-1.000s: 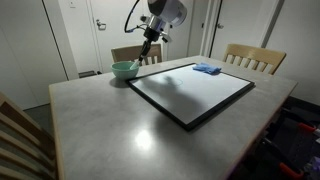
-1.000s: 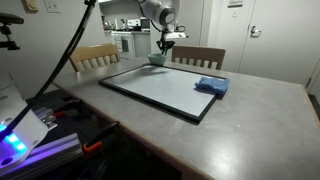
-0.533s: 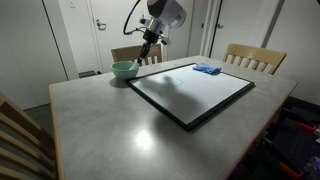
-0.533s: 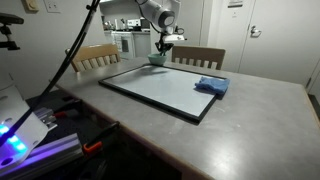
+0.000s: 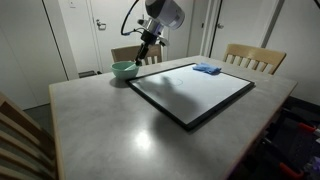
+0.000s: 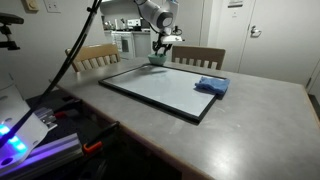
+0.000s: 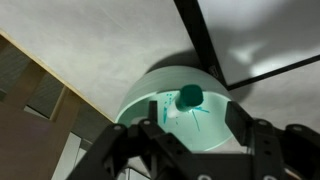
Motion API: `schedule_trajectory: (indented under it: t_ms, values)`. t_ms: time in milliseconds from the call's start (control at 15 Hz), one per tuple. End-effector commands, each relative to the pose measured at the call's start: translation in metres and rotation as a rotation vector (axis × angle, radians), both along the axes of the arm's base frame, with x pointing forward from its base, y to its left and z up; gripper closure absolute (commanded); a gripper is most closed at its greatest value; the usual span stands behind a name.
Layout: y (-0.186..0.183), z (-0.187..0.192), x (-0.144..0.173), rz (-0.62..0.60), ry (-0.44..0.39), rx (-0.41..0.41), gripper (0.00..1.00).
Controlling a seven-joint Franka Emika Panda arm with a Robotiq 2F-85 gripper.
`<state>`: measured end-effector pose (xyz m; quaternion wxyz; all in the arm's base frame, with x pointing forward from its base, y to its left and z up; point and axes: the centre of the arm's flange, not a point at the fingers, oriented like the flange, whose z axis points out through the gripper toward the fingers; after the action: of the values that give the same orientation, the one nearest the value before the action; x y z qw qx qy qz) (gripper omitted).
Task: Remove the green marker from the green bowl, draw a smiley face on the whiteboard using the green marker, put the green marker in the bowl
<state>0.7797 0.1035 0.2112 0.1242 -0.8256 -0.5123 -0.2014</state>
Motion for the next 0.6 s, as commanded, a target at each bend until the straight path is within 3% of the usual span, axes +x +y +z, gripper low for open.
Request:
schedule_trajectory:
  t_ms: [0,333,533]
  values:
    - [-0.005,0.013,-0.005,0.018,0.003,0.009,0.01]
    - [0.002,0.042,-0.012,0.065,0.058,-0.016,0.0]
    - [0.005,0.06,-0.019,0.088,0.137,-0.008,0.0]
